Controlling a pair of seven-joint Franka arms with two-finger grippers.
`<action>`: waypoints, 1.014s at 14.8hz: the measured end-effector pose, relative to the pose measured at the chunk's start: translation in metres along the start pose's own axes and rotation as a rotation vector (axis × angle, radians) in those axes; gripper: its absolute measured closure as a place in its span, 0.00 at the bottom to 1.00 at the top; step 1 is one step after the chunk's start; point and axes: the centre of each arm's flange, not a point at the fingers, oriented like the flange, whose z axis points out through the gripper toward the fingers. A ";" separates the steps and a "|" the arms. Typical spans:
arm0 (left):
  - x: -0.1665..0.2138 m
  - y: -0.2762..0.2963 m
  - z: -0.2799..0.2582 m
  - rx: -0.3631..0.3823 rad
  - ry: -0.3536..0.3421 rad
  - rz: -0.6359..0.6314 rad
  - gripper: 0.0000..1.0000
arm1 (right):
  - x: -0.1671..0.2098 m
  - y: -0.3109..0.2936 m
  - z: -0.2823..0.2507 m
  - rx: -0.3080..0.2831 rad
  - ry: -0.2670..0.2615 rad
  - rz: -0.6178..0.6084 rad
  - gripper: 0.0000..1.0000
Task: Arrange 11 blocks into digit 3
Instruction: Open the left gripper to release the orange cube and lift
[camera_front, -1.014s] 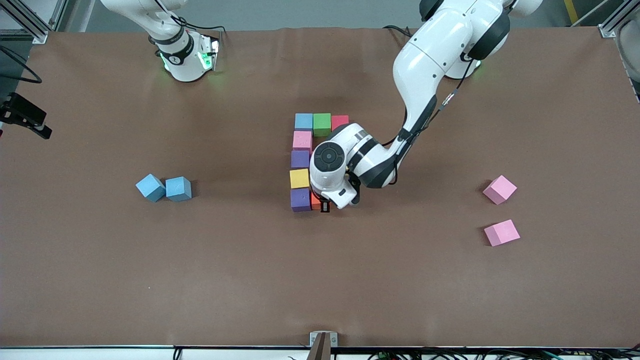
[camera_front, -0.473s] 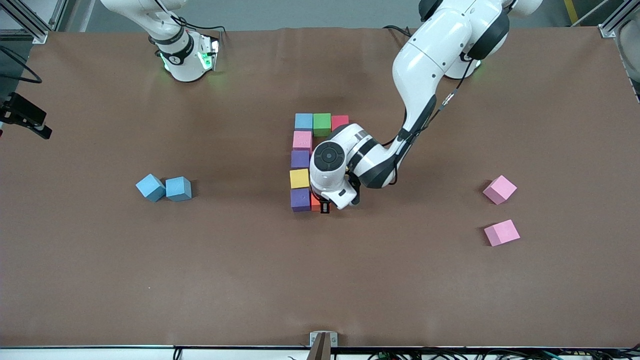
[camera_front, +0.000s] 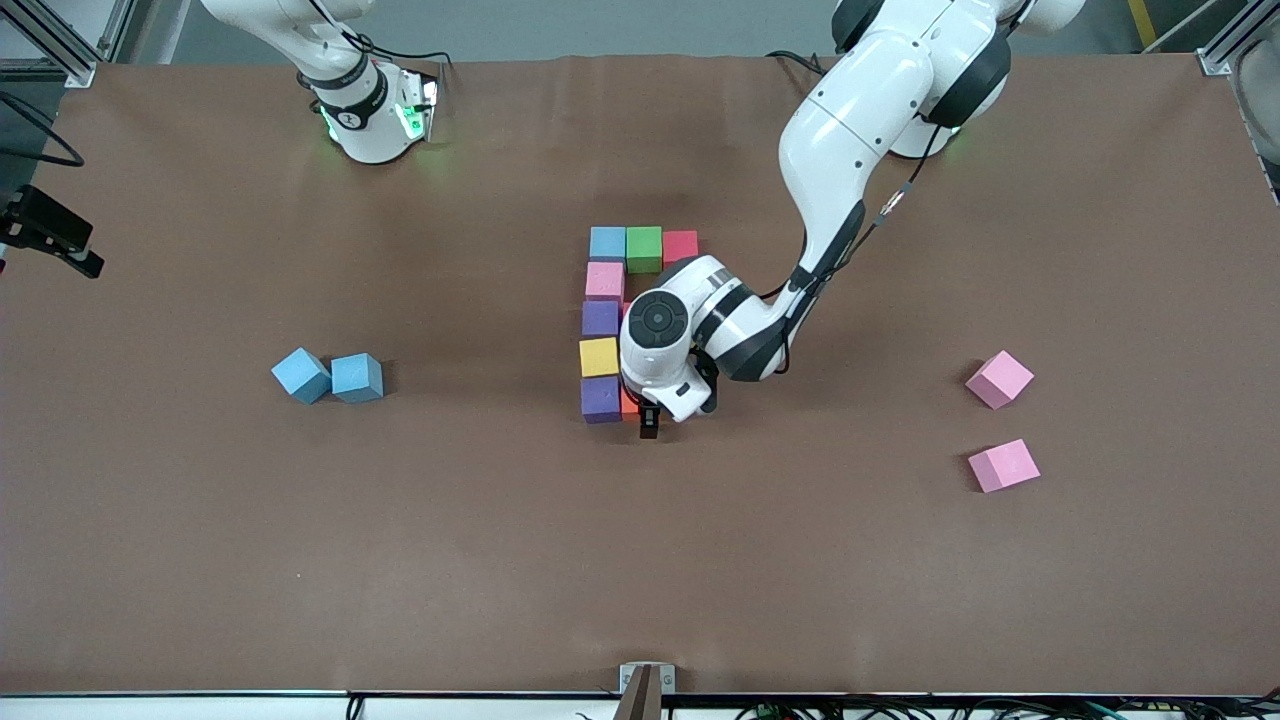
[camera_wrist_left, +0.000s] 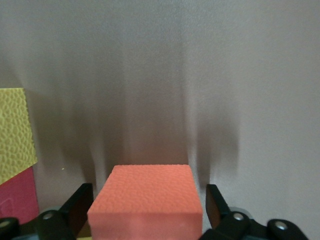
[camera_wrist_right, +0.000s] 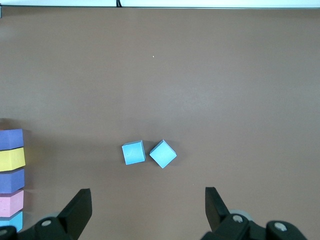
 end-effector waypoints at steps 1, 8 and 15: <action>-0.001 0.001 -0.002 -0.003 -0.003 0.000 0.00 | 0.000 0.000 0.000 0.000 0.000 0.000 0.00; -0.010 0.001 -0.030 0.000 0.007 0.009 0.00 | 0.000 0.000 0.000 0.000 0.000 0.000 0.00; -0.008 0.008 -0.121 -0.032 0.015 0.022 0.00 | 0.000 0.000 0.000 0.000 0.001 0.000 0.00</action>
